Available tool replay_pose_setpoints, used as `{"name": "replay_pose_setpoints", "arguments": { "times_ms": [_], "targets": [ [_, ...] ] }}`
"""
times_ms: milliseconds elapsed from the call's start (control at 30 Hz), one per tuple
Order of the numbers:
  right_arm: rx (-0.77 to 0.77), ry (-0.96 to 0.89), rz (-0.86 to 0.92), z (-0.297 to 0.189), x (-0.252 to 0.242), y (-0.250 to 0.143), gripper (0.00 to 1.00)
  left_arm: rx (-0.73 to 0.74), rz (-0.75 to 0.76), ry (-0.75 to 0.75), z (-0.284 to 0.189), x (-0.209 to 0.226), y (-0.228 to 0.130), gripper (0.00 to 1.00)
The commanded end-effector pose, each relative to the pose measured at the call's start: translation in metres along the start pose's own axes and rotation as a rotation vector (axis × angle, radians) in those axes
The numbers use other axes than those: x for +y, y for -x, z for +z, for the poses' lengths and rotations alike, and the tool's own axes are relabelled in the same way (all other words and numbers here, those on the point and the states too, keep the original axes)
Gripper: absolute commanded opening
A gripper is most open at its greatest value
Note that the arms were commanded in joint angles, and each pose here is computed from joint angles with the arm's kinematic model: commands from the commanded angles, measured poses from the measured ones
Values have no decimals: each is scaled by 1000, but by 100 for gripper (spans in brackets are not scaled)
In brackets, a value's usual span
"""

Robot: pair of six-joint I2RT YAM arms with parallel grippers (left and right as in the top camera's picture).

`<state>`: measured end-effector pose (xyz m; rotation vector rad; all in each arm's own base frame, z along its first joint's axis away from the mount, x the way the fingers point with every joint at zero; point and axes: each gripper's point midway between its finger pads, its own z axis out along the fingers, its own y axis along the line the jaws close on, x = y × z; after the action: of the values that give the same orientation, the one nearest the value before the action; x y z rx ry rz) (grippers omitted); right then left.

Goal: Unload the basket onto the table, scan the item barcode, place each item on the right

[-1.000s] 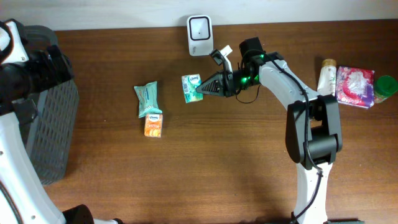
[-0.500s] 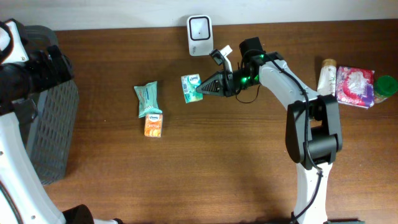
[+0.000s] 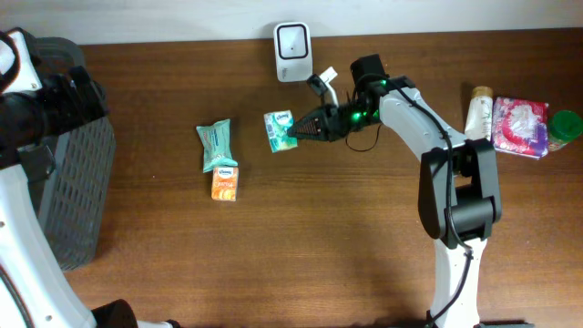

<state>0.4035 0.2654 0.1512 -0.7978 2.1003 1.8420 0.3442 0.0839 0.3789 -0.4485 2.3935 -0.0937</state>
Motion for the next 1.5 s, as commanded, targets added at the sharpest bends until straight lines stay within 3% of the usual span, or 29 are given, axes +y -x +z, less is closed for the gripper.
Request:
{"name": "replay_pose_setpoints", "arguments": {
  "times_ms": [0, 100, 167, 233, 300, 433, 533, 600, 667, 733, 967, 1067, 1133, 1167, 1200, 1233, 1300, 1333, 1367, 1400, 1467],
  "targets": [
    [58, -473, 181, -15, -57, 3, 4, -22, -5, 1, -8, 0, 2, 99],
    [31, -877, 203, -61, -83, 27, 4, -22, -5, 1, -8, 0, 2, 99],
    [-17, -1175, 112, -101, -97, 53, 4, -22, -5, 1, -8, 0, 2, 99],
    [-53, -1391, -74, -127, -105, 85, 4, -22, -5, 1, -8, 0, 2, 99],
    [-90, -1493, -289, -133, -100, 123, 4, -22, -5, 1, -8, 0, 2, 99],
    [-373, -1504, -557, -125, -69, 201, 4, -22, -5, 1, -8, 0, 2, 99],
    [-444, -1483, -618, -115, -68, 216, 4, -22, -5, 1, -8, 0, 2, 99],
    [-324, -1514, -733, -102, -86, 212, 4, -22, -5, 1, -8, 0, 2, 99],
    [-107, -1550, -910, -85, -108, 201, 4, -22, -5, 1, -8, 0, 2, 99],
    [-50, -1552, -950, -80, -120, 196, 4, -22, -5, 1, -8, 0, 2, 99],
    [-38, -1539, -889, -75, -133, 185, 4, -22, -5, 1, -8, 0, 2, 99],
    [-233, -1544, -683, -95, -117, 196, 4, -22, -5, 1, -8, 0, 2, 99],
    [-305, -1554, -530, -131, -100, 205, 4, -22, -5, 1, -8, 0, 2, 99],
    [-344, -1576, -360, -173, -89, 200, 4, -22, -5, 1, -8, 0, 2, 99],
    [-342, -1604, -239, -208, -85, 187, 4, -22, -5, 1, -8, 0, 2, 99],
    [-245, -1664, -42, -267, -84, 143, 4, -22, -5, 1, -8, 0, 2, 99],
    [-148, -1698, 140, -312, -90, 93, 4, -22, -5, 1, -8, 0, 2, 99],
    [-114, -1626, 269, -330, -94, 60, 4, -22, -5, 1, -8, 0, 2, 99],
    [-126, -1504, 306, -324, -94, 52, 4, -22, -5, 1, -8, 0, 2, 99],
    [-144, -1409, 316, -316, -93, 52, 8, -22, -5, 1, -8, 0, 2, 99],
    [-195, -1191, 280, -286, -84, 66, 36, -22, -5, 1, -8, 0, 2, 99]
  ]
}}
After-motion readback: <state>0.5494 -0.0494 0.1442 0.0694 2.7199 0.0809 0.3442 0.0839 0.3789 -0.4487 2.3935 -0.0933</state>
